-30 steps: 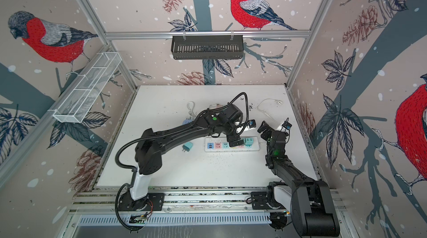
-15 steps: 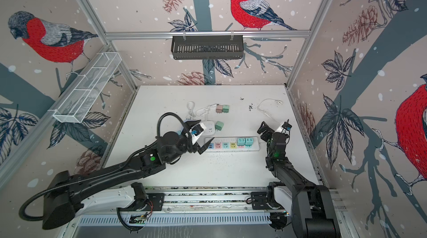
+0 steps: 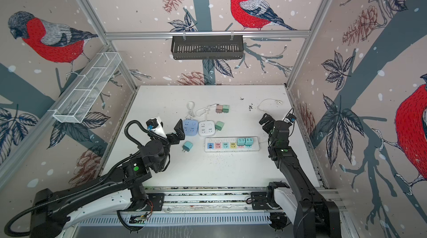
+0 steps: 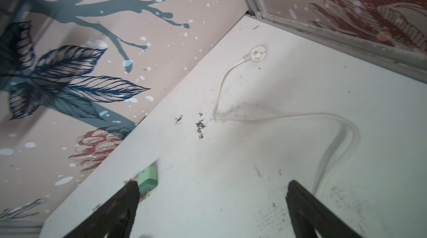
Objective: Insert the plug
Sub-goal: 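Retract the left arm while the right arm reaches toward the far adapters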
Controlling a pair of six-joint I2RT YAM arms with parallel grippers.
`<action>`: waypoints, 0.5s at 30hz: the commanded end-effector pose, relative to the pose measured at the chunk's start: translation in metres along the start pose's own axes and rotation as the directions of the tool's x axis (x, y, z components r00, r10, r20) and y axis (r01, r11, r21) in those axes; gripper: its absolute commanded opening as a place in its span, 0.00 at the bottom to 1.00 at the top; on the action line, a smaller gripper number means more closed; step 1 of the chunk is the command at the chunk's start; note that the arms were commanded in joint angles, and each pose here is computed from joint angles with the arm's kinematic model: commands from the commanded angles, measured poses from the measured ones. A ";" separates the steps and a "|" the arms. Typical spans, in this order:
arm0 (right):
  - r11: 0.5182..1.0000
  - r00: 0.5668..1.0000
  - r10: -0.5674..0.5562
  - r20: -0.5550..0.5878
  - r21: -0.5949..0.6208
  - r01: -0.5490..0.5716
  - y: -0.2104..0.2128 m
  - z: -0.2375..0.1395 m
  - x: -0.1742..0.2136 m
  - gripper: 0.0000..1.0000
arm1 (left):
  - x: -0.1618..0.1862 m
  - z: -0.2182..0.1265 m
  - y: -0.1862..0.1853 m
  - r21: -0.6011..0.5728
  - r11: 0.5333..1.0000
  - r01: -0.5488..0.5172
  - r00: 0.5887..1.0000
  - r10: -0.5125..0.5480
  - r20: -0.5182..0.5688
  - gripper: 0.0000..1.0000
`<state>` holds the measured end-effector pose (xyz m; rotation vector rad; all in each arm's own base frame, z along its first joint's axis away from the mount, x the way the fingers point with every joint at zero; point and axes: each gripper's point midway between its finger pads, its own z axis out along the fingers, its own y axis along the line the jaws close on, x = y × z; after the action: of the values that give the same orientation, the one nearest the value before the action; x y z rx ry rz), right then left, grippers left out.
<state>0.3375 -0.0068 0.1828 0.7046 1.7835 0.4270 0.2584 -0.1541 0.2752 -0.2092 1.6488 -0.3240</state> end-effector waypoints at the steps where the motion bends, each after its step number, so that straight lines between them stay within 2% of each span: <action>1: 0.995 1.000 0.012 -0.005 -0.101 -0.013 0.016 -0.011 0.001 1.00 | -0.001 0.001 0.003 -0.023 0.998 0.059 0.998 -0.059 0.008 0.98; 3: 0.985 1.000 -0.010 0.019 -0.172 0.013 0.027 -0.021 -0.003 1.00 | -0.003 0.001 0.018 -0.113 0.993 0.017 1.000 -0.015 0.022 0.98; 6: 0.966 0.998 -0.058 -0.037 -0.254 0.046 0.041 -0.029 0.007 1.00 | -0.003 0.000 0.045 -0.266 0.963 -0.052 0.997 0.066 0.042 0.97; 11: 0.956 0.988 -0.097 -0.123 -0.287 0.058 0.060 -0.027 0.018 1.00 | 0.013 0.001 0.042 -0.218 0.958 -0.188 0.982 0.176 -0.074 0.98; 15: 0.949 0.969 -0.181 -0.169 -0.289 0.127 0.092 -0.022 0.036 1.00 | 0.024 -0.006 0.073 -0.295 0.931 -0.213 0.976 0.217 -0.019 0.98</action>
<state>0.3296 0.0712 0.2175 0.3817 1.8515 0.6821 0.2574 -0.1118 0.2379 -0.2333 1.7139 -0.0093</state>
